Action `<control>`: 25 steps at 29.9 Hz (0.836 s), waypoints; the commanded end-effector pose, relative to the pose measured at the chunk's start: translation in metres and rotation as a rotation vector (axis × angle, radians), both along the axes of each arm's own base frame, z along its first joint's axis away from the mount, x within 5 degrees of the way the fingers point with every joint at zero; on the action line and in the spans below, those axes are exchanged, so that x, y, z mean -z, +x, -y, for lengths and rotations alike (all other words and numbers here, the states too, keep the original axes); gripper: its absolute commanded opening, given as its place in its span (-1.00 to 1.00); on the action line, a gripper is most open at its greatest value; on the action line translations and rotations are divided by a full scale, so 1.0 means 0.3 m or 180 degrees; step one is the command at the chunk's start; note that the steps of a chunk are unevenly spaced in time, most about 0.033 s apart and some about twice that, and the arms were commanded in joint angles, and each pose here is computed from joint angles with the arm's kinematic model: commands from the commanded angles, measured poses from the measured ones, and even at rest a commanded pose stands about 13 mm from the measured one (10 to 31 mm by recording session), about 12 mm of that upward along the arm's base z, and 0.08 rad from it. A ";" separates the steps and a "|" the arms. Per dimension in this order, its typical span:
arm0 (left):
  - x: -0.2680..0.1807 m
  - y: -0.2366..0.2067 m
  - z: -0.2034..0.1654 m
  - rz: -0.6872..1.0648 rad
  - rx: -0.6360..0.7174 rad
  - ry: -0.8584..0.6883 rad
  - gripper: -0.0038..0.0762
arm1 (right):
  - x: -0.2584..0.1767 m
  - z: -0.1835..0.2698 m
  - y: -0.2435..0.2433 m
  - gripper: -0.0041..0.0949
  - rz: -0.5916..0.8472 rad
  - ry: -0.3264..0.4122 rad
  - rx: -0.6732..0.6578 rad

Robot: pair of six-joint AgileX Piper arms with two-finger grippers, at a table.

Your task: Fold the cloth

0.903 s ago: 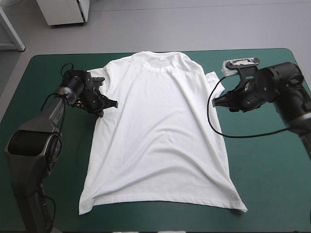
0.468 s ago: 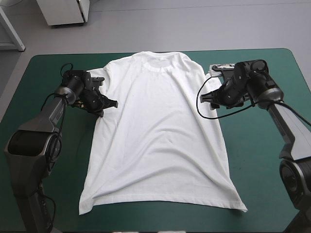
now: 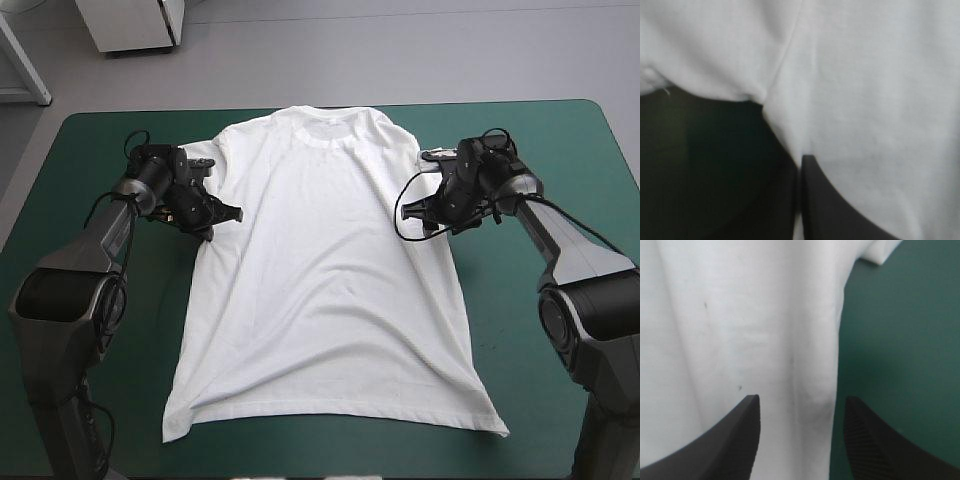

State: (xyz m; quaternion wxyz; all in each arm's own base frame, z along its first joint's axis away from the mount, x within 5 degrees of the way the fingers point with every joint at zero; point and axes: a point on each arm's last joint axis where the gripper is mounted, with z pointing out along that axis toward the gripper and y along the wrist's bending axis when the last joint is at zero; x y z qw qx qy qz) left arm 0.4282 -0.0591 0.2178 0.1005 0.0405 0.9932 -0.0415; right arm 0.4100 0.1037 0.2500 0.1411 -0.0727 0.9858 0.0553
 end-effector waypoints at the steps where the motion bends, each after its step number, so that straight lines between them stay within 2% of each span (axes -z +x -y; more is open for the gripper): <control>1: -0.063 0.011 0.008 0.0301 -0.0051 -0.0143 -0.93 | -0.091 0.003 0.026 -0.03 0.0325 0.0091 0.0002; 13: -0.065 0.014 0.010 0.0334 -0.0057 -0.0158 -0.93 | 0.069 0.001 0.052 -0.13 -0.0321 -0.0091 0.0040; 16: -0.065 0.014 0.010 0.0334 -0.0057 -0.0158 -0.93 | 0.090 0.000 0.049 -0.48 -0.0450 -0.0105 0.0042; 18: -0.065 0.014 0.010 0.0334 -0.0057 -0.0158 -0.93 | 0.087 -0.003 0.047 -0.91 -0.0463 -0.0116 -0.0001; 21: -0.078 0.015 0.014 0.0324 -0.0064 -0.0205 -0.93 | 0.050 -0.004 0.051 -0.95 -0.0403 -0.0102 -0.0006; 25: -0.166 0.020 0.026 0.0484 0.0061 -0.0315 -0.93 | -0.068 -0.004 0.054 -0.96 -0.0079 -0.0026 -0.0005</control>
